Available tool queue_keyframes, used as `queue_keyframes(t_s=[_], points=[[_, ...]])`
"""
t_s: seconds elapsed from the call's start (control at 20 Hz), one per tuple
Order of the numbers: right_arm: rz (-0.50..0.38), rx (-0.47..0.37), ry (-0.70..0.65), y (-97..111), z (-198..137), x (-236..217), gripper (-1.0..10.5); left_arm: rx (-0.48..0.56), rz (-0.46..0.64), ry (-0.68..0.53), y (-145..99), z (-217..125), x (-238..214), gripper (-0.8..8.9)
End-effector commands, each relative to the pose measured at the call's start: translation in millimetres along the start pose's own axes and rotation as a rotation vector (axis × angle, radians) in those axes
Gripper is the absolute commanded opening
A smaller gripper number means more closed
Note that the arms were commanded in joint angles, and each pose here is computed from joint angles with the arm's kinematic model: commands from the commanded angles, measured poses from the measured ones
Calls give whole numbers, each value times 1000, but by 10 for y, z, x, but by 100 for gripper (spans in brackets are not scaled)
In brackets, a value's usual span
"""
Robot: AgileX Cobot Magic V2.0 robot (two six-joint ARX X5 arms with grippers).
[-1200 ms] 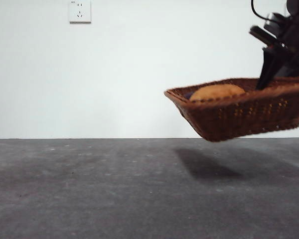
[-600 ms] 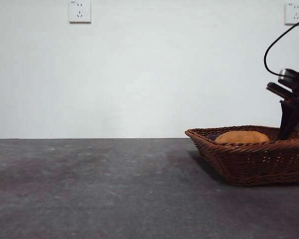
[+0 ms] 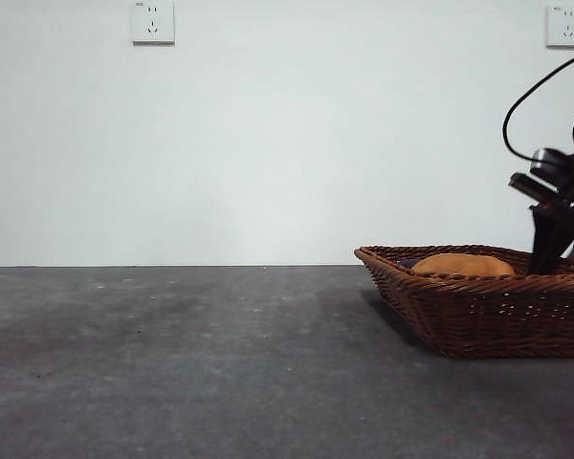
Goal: Help me put the vegetables on the table into the basket
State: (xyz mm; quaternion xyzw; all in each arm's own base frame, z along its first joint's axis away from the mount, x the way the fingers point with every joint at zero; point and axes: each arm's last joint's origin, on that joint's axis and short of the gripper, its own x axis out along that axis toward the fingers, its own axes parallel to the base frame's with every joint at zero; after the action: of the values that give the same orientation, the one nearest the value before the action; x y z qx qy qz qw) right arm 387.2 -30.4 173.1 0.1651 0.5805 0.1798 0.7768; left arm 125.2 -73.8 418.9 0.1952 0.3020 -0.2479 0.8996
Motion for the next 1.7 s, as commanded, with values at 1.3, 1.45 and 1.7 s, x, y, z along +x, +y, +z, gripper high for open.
queue_keyframes(t_s=[1.3,1.45,1.7], points=[[100,-388,-302,1816,-2047,-2486,-1,9,7,-37,10,31,5,-8],[99,-389,-303,1817,-2051,-2489,0,9,11,-40,11,29,-3,-8],[99,-367,-267,1793,-1940,-2419,0,8,11,-41,11,31,-2,-4]])
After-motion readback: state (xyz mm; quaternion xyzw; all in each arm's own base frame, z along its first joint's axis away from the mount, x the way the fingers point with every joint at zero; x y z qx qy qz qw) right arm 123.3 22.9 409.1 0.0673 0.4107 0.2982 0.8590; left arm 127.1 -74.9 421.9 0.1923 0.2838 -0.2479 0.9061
